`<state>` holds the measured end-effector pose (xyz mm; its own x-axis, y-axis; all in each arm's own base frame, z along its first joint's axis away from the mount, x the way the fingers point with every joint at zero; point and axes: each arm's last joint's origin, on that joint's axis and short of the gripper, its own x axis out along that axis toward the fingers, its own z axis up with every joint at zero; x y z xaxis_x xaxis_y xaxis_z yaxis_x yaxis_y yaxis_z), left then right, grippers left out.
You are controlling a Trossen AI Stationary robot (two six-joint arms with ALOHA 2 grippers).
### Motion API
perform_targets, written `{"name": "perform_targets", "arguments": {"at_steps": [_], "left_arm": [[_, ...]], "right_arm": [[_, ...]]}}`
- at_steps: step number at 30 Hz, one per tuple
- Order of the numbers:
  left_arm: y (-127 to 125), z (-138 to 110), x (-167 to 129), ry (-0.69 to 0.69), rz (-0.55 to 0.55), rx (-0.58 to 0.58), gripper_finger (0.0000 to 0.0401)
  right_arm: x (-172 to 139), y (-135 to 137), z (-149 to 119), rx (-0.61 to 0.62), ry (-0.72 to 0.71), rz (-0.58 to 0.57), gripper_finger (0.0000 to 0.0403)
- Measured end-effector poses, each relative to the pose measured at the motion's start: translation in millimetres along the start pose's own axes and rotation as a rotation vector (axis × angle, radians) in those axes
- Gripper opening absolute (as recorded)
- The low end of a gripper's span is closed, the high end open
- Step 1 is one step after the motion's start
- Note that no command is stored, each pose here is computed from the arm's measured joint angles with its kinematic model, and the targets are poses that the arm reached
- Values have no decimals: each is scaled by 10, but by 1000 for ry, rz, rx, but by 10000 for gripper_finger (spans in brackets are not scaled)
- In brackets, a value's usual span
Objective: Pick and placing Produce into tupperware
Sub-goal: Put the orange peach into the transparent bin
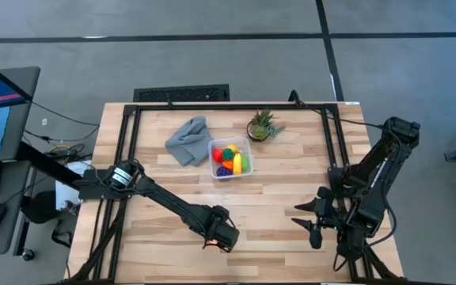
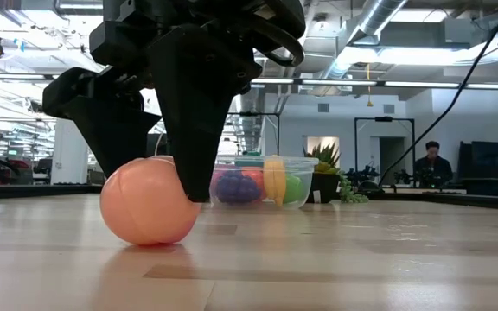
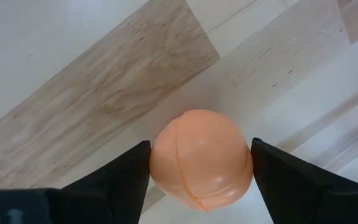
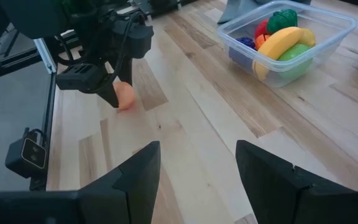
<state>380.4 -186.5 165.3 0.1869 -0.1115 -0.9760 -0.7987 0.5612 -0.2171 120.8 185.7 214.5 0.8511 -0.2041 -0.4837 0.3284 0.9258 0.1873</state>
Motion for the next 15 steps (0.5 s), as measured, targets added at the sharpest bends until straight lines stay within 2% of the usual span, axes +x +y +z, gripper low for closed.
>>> {"name": "perform_targets", "arguments": {"at_steps": [15], "left_arm": [[7,-2,-2,-2,8,23,248]], "right_arm": [[0,1,0,2,0,1,234]]}}
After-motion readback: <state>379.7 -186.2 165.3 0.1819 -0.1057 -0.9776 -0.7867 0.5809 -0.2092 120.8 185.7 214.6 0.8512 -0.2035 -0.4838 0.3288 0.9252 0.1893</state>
